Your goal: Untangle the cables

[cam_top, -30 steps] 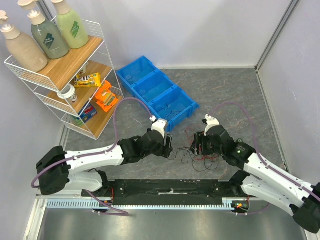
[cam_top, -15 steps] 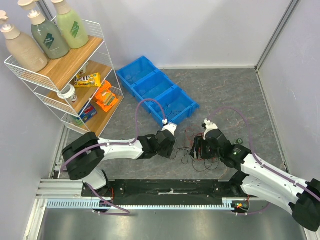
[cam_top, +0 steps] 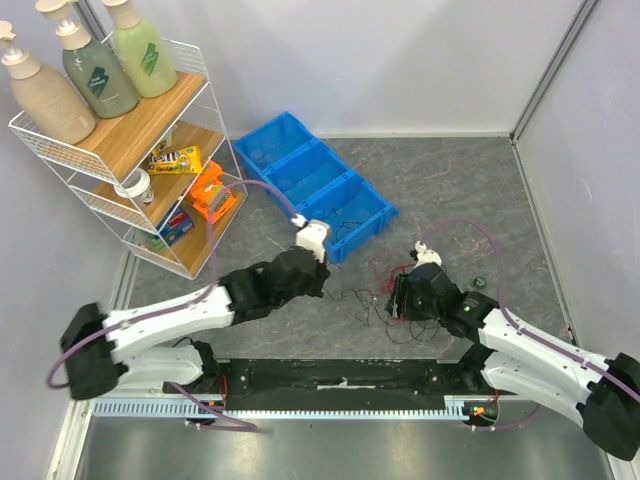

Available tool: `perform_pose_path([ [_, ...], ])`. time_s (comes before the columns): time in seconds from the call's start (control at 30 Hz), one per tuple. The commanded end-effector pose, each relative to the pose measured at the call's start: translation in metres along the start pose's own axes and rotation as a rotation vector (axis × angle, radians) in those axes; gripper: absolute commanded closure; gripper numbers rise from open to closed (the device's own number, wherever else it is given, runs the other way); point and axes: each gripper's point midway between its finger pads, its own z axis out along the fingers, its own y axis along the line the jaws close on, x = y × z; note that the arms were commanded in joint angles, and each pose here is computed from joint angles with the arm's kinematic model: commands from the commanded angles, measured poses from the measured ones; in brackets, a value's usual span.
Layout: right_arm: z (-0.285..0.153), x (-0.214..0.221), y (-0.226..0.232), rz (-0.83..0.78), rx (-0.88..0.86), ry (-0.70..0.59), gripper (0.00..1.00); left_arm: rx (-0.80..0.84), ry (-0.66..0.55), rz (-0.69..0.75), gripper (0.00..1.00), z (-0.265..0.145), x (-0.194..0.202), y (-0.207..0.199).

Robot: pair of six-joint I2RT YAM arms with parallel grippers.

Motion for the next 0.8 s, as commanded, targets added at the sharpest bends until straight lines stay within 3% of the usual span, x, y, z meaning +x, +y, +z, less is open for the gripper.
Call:
perform_pose_path([
  [0.0,0.011,0.001,-0.016,0.055,0.079,-0.038,0.43,0.031,-0.213,-0.020,0.98,-0.049,-0.065,0.001],
  [0.2,0.020,0.016,-0.035,0.104,0.141,-0.034,0.60,0.000,-0.361,0.056,0.99,-0.098,-0.129,0.008],
  [0.37,0.014,0.003,-0.026,0.065,0.120,-0.052,0.59,-0.057,-0.437,0.089,0.98,-0.119,-0.155,0.019],
  [0.53,-0.017,-0.041,0.006,-0.047,0.054,-0.102,0.50,-0.052,-0.449,0.084,0.98,-0.124,-0.158,0.019],
  [0.67,-0.041,-0.063,0.020,-0.073,0.032,-0.140,0.28,-0.084,-0.470,0.061,0.98,-0.132,-0.162,0.027],
  [0.77,-0.055,-0.070,0.034,-0.030,-0.008,-0.130,0.21,-0.095,-0.488,0.051,0.98,-0.138,-0.164,0.031],
])
